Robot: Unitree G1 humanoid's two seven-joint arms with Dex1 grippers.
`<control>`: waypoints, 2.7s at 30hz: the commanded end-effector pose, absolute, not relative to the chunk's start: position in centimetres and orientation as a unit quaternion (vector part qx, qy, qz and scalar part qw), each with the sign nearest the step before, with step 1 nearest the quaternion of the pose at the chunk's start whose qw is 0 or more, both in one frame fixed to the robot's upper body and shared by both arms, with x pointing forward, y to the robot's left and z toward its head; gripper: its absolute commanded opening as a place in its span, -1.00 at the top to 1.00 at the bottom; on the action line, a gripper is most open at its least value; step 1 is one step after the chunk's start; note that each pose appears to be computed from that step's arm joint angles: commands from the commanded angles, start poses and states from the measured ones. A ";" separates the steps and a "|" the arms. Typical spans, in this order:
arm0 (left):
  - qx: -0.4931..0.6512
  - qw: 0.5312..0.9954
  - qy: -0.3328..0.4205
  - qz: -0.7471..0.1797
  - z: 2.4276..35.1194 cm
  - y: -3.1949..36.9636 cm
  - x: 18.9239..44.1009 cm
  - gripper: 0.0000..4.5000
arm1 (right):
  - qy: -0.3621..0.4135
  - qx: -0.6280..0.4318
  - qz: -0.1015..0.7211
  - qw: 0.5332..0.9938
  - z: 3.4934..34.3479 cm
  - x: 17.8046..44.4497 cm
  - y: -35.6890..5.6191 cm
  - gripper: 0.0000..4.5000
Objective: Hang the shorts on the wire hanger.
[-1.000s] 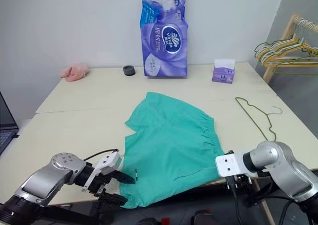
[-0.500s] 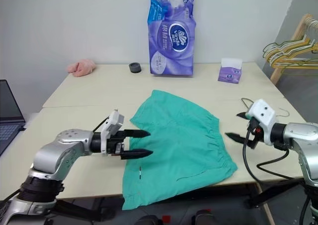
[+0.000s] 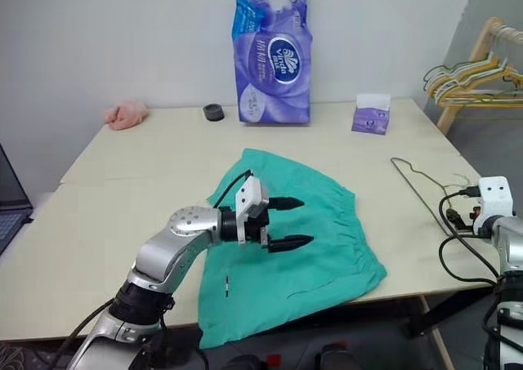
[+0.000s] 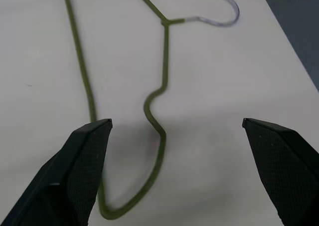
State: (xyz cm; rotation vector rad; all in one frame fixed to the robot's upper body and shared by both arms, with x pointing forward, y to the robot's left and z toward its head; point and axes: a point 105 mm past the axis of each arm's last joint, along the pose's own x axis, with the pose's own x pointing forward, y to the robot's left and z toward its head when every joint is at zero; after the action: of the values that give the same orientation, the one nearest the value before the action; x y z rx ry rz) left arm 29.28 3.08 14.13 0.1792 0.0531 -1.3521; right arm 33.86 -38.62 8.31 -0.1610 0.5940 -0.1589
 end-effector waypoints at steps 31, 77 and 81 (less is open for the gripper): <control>0.081 0.851 -0.029 -0.517 16.4 5.1 34.3 -1.00 | 0.310 -0.048 -0.064 0.947 6.1 35.4 -37.8 0.98; 0.081 0.755 0.220 -0.613 12.2 15.3 33.3 -0.83 | -0.171 -0.482 0.329 0.793 19.3 31.5 -13.4 1.00; 0.075 0.750 0.221 -0.618 12.1 15.2 33.1 -0.35 | -0.173 -0.479 0.333 0.793 19.4 31.3 -13.3 1.00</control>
State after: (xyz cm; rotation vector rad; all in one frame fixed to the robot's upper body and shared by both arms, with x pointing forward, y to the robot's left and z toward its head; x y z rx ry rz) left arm 32.95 15.48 10.82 0.1460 0.5323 -1.3333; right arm 31.72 -13.91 17.69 -1.0176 -0.2980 0.7195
